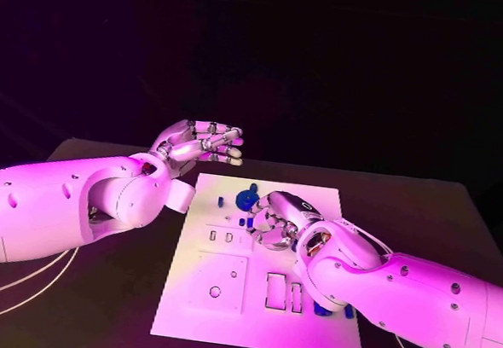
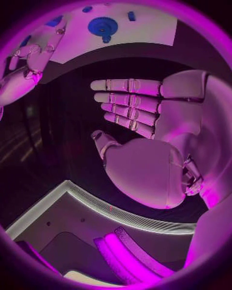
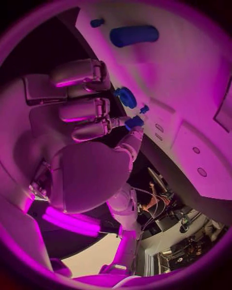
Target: Assemble the parts on the task board
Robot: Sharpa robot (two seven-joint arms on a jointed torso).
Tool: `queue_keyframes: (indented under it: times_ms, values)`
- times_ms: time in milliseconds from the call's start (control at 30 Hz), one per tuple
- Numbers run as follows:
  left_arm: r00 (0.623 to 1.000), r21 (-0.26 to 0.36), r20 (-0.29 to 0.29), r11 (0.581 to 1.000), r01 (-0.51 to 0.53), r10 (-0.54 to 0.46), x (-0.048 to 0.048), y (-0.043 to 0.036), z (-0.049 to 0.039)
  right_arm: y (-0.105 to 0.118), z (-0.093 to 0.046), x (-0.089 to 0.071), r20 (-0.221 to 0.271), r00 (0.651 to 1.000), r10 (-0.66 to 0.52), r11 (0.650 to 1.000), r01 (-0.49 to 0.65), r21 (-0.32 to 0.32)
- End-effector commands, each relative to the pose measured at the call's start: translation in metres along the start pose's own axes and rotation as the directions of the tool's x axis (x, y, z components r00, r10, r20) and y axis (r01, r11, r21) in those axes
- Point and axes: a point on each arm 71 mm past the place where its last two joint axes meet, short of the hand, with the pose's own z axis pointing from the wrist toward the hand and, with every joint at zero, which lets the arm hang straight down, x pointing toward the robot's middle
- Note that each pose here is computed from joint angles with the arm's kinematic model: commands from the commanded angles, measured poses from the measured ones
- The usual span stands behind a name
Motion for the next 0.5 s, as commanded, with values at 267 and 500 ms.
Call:
queue_keyframes:
  times_ms: [267, 500]
  values:
    - [1.000, -0.002, -0.022, 1.000, 0.014, -0.014, 0.0039, 0.0000, 0.0008, 0.011, 0.004, 0.021, -0.017, 0.998, -0.062, 0.998, 0.061, -0.026]
    - [1.000, -0.002, -0.024, 1.000, 0.014, -0.014, 0.0047, 0.0001, 0.0010, 0.017, 0.005, 0.030, -0.029, 0.997, -0.065, 0.997, 0.064, -0.040]
